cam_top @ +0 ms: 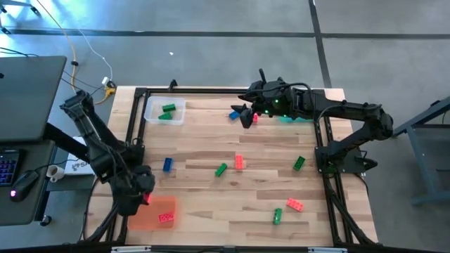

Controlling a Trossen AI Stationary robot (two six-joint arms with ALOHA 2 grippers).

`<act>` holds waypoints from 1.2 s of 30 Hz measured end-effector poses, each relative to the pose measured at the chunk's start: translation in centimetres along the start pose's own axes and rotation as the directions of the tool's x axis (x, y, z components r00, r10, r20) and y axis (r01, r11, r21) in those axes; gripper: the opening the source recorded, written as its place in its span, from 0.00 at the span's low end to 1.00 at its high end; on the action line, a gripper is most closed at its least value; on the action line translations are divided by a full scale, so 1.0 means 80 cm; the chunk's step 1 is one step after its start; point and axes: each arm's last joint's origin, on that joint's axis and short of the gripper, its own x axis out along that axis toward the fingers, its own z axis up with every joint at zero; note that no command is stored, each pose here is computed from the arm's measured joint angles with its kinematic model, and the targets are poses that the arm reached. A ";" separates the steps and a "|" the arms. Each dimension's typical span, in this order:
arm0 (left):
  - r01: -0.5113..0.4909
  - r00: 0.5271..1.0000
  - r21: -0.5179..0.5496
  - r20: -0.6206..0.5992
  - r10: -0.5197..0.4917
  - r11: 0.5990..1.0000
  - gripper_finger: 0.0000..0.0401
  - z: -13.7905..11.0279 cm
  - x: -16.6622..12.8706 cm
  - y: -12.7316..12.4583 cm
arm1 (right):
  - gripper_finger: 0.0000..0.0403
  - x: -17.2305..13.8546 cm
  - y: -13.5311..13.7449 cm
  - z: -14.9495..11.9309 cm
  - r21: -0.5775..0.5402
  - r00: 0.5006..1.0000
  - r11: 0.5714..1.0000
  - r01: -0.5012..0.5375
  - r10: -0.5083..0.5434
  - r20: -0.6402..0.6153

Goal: Sort & place blocks by color
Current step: Put the orange game piece into the orange bin, then put the blue game piece into the blue bin

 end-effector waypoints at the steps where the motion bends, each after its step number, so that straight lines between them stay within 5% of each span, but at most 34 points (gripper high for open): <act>1: 0.011 1.000 0.000 0.002 -0.011 1.000 0.28 -0.002 0.004 -0.002 | 0.60 0.000 0.000 0.000 0.000 1.000 1.000 0.002 -0.002 0.001; 11: 0.027 1.000 -0.003 -0.016 -0.027 1.000 0.30 -0.011 0.037 -0.016 | 0.60 0.000 0.000 -0.001 -0.001 1.000 1.000 0.003 -0.003 -0.006; 19: 0.024 0.999 -0.010 -0.038 -0.024 1.000 0.44 -0.010 0.046 -0.020 | 0.60 0.000 -0.001 -0.002 0.020 1.000 1.000 0.006 -0.006 -0.018; 26: 0.033 0.998 -0.025 -0.056 -0.034 0.999 0.55 -0.009 0.048 -0.019 | 0.60 0.000 -0.003 -0.008 0.007 0.998 1.000 0.021 -0.021 -0.065; 36: 0.075 0.997 0.003 -0.037 -0.074 0.997 0.57 0.016 0.027 -0.013 | 0.60 0.001 -0.013 -0.010 -0.101 0.994 0.994 0.043 -0.053 -0.096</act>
